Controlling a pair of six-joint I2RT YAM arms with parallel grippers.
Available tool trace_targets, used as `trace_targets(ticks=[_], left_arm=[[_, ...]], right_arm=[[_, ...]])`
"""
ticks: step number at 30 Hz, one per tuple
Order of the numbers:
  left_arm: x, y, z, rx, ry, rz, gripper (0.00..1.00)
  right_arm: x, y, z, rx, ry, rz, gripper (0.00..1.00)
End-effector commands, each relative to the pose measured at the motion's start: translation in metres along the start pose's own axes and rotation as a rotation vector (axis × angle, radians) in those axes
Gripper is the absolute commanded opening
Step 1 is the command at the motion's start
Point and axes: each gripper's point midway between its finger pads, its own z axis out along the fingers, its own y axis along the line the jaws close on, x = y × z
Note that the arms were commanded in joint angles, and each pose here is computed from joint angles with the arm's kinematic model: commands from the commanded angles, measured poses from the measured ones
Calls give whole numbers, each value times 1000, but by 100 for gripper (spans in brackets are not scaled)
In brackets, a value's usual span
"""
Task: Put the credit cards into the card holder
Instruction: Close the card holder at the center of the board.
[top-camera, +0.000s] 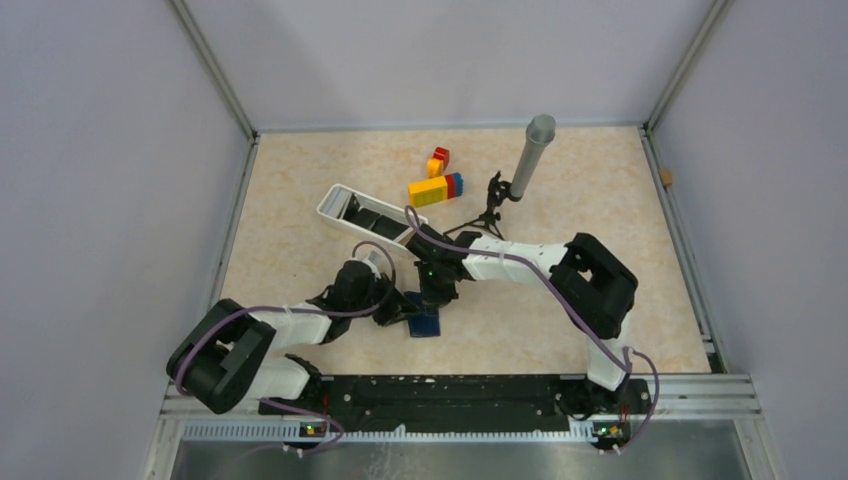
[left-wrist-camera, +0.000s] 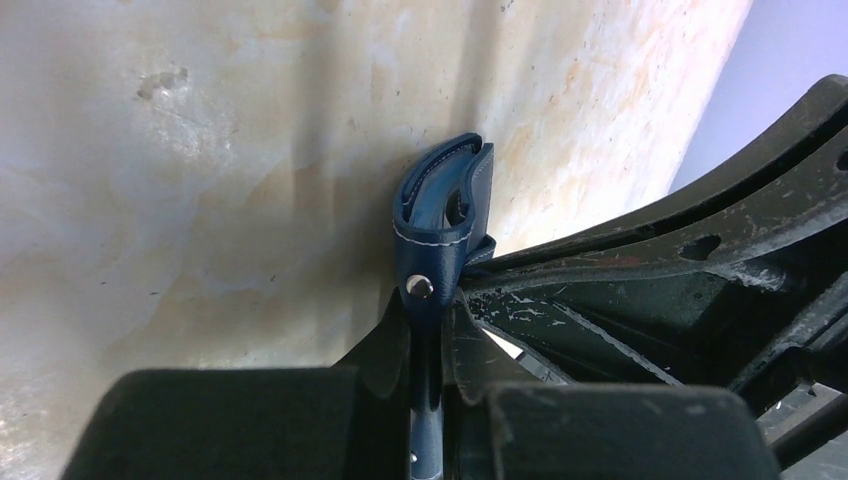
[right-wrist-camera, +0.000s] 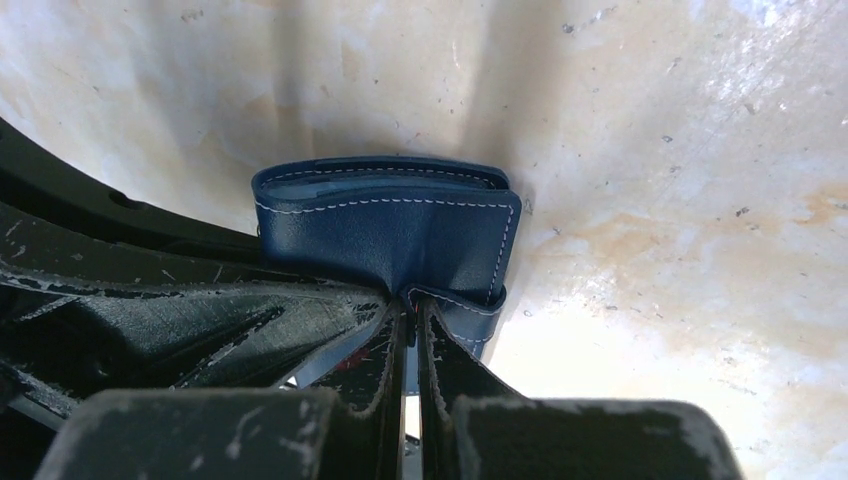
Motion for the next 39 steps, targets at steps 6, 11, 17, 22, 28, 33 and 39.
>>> trace_targets(ticks=[6, 11, 17, 22, 28, 33, 39], left_arm=[[-18, -82, -2, 294, -96, 40, 0], [-17, -89, -7, 317, -97, 52, 0], [-13, -97, -14, 355, -76, 58, 0], [-9, -73, -13, 247, -70, 100, 0], [-13, -38, -16, 67, -87, 207, 0], [-20, -28, -19, -16, -105, 272, 0], [-18, -21, -14, -47, -78, 288, 0]], right_arm=[[68, 1, 111, 27, 88, 26, 0], [77, 2, 120, 14, 95, 33, 0], [71, 11, 124, -10, 83, 23, 1], [59, 20, 95, -27, 29, -29, 3], [39, 27, 39, -8, -58, -86, 11], [30, 31, 7, -11, -111, -92, 14], [20, 39, -21, -48, -171, -88, 24]])
